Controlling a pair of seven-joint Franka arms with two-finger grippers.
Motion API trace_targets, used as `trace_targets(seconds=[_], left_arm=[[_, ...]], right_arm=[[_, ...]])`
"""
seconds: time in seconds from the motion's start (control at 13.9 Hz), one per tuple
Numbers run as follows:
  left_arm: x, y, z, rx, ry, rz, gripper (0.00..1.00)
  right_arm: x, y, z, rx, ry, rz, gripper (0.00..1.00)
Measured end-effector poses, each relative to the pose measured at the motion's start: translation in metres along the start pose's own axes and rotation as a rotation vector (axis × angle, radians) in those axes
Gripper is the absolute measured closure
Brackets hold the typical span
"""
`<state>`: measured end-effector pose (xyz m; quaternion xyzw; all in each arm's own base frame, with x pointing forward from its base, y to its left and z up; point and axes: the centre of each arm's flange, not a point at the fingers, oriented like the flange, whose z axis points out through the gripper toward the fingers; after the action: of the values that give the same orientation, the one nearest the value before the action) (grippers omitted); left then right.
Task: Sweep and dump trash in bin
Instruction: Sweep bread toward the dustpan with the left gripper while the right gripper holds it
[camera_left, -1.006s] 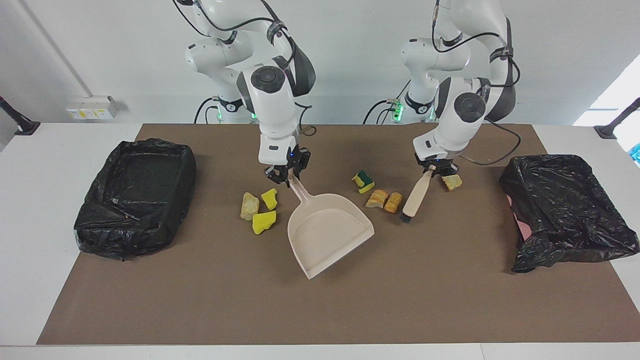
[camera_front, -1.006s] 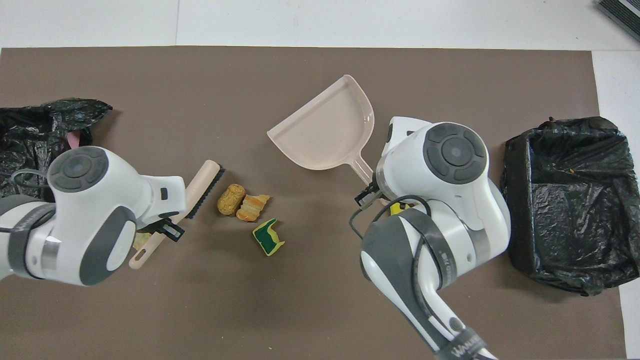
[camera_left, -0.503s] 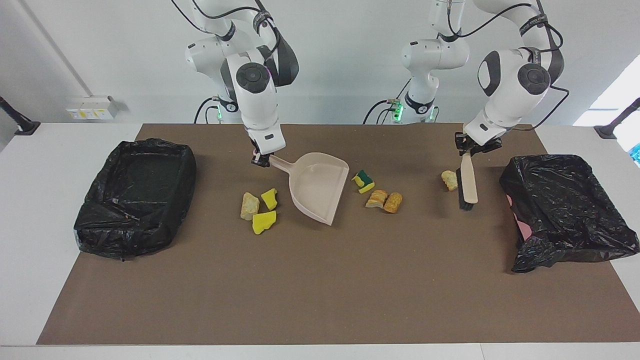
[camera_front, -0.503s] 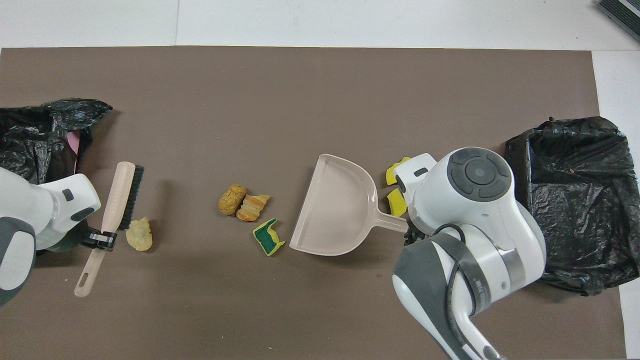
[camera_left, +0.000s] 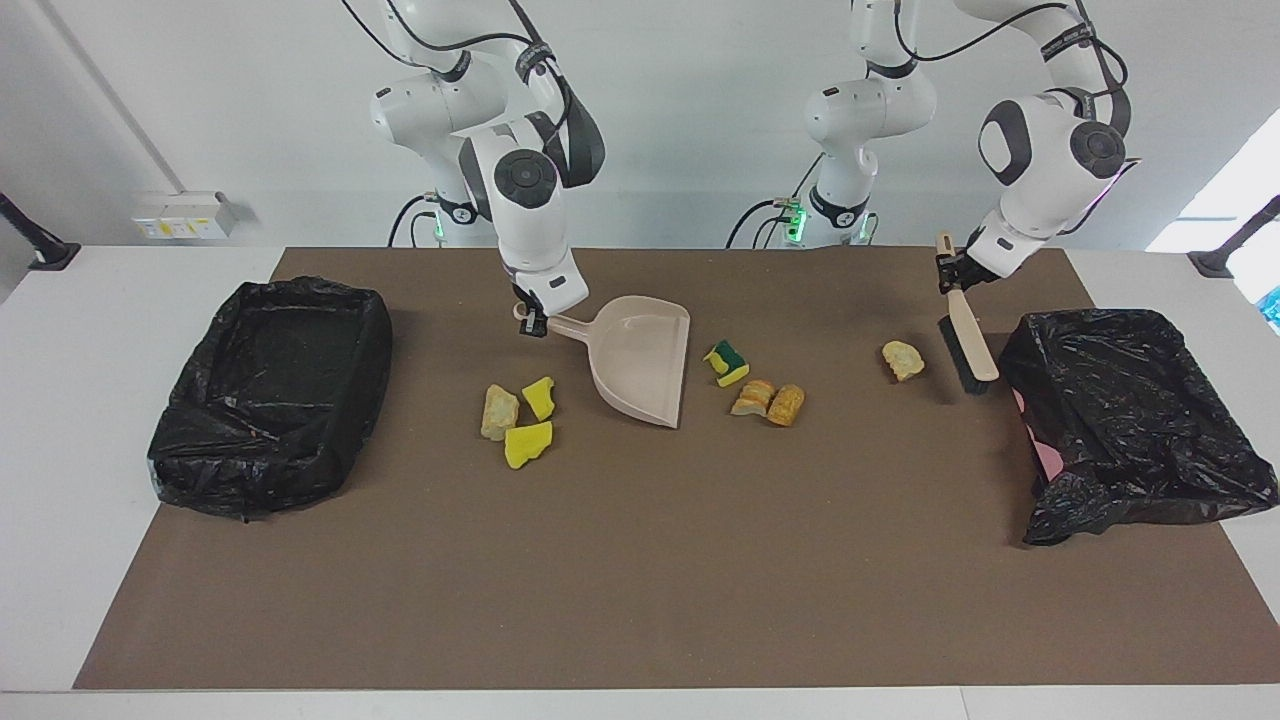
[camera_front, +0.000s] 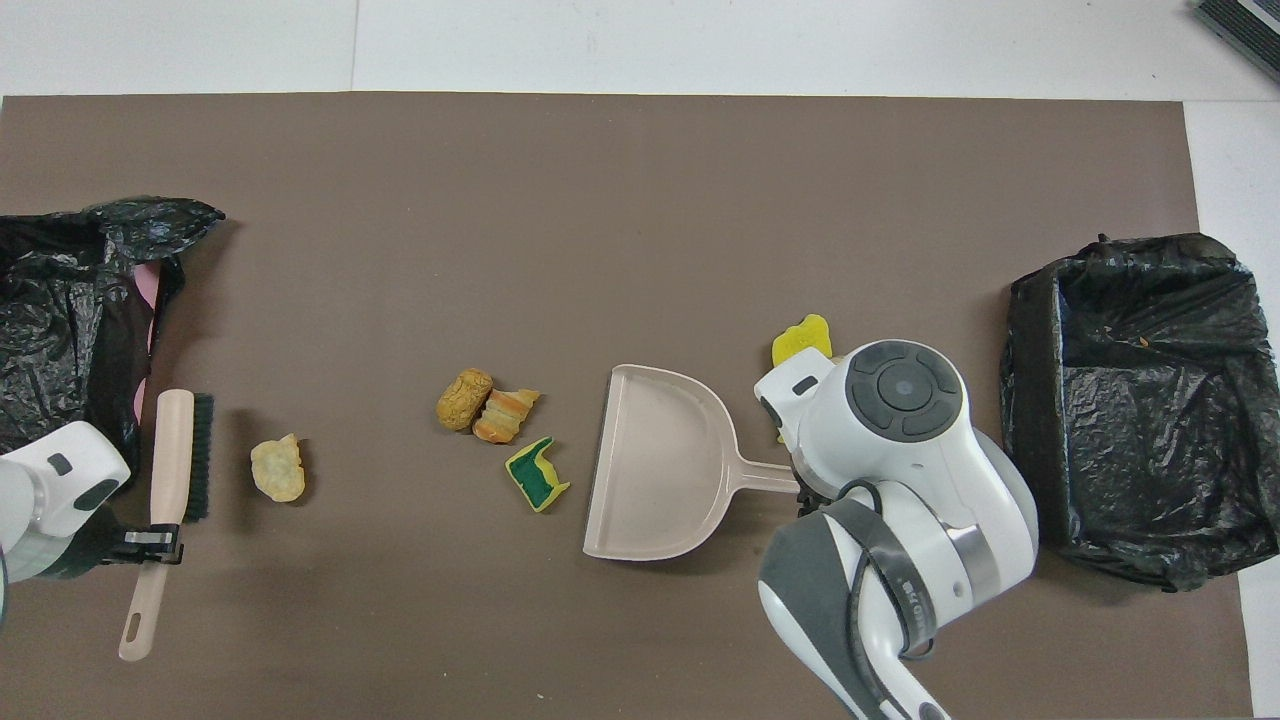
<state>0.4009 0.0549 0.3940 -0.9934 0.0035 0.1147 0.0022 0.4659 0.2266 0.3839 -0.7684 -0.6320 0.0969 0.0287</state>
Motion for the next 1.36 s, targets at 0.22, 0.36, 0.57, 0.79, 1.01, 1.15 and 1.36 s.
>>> trace_targets(seconds=[0.22, 0.36, 0.57, 0.79, 1.01, 1.15, 1.36], left_arm=[[-0.001, 0.029, 0.010, 0.023, -0.003, -0.029, 0.74], [-0.001, 0.050, 0.013, 0.036, -0.004, -0.021, 0.74], [0.000, 0.066, 0.017, 0.045, 0.005, -0.020, 0.74], [0.001, 0.092, 0.023, 0.058, 0.027, -0.039, 0.74], [0.004, 0.118, 0.028, 0.063, 0.059, -0.065, 0.74], [0.010, 0.152, 0.042, 0.065, 0.088, -0.083, 0.74], [0.024, 0.198, 0.065, 0.058, 0.127, -0.095, 0.74]], right_arm=[[0.029, -0.013, 0.012, -0.026, 0.005, 0.023, 0.68], [0.036, -0.014, 0.015, -0.041, 0.014, 0.027, 0.68], [0.036, -0.012, 0.016, -0.045, 0.018, 0.030, 0.68], [0.037, -0.010, 0.019, -0.045, 0.018, 0.030, 0.68], [0.037, -0.010, 0.019, -0.045, 0.018, 0.031, 0.68], [0.037, -0.010, 0.019, -0.045, 0.018, 0.031, 0.68], [0.037, -0.010, 0.019, -0.045, 0.018, 0.031, 0.68]])
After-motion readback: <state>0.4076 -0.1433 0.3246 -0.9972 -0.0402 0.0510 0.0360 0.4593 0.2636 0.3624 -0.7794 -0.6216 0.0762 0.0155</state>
